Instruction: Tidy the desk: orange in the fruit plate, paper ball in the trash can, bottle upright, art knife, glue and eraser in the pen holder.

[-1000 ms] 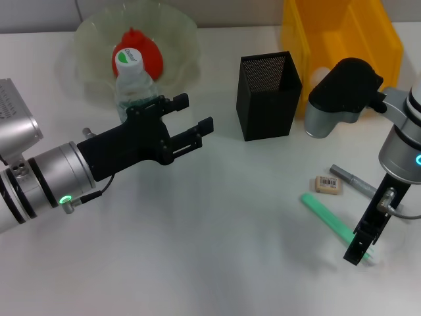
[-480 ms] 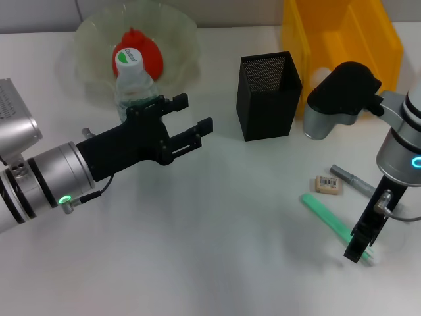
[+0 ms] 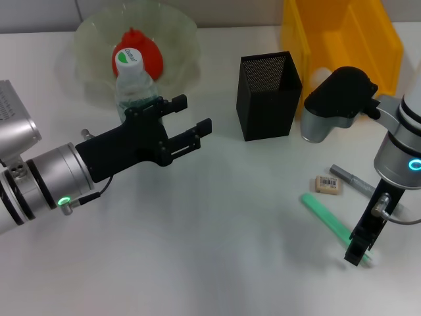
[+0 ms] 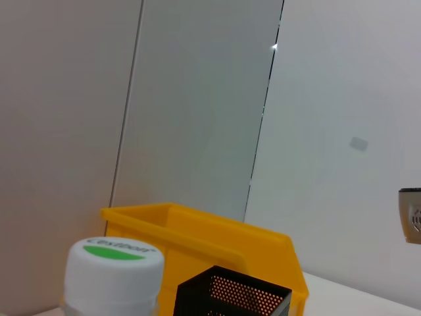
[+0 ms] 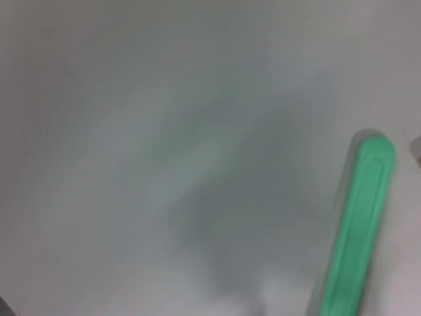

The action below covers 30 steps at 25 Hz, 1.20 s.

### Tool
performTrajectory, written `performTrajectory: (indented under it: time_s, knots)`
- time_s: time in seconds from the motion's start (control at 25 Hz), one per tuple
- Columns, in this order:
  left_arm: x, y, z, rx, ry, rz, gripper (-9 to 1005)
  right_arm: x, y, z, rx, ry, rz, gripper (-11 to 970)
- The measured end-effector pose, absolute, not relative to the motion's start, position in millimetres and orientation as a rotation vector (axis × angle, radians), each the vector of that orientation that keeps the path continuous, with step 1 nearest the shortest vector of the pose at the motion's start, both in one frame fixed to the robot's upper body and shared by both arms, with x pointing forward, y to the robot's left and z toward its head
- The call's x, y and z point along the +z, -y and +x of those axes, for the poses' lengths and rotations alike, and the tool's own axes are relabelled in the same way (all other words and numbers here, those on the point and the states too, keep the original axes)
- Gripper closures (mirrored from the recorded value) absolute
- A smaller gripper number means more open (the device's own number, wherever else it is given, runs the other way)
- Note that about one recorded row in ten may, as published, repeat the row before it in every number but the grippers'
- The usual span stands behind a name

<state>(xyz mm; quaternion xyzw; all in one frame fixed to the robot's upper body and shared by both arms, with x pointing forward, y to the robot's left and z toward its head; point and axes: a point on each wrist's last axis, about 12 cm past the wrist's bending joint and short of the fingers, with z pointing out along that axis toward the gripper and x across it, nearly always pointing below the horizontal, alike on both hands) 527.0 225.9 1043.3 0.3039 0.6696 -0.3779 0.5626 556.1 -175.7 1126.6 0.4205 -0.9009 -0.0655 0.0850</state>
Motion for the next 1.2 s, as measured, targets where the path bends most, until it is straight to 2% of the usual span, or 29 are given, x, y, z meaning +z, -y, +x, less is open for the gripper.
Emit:
performTrajectory:
  time_s: [0.56,0.76,1.2]
  knots:
    - [1042.5,-225.8,526.0,-0.891,-1.579,0.712,299,1125.5,174.2,557.0,-0.184,2.688,1.240,488]
    - [1042.8,-225.5,526.4,-0.891,-1.577,0.714,299,1124.4,171.7,556.0,-0.157,2.682,1.243,522]
    - [1042.7,-225.7,525.4,-0.895,-1.575,0.712,299,1124.5,169.7,556.6,-0.141,2.695,1.226,525]
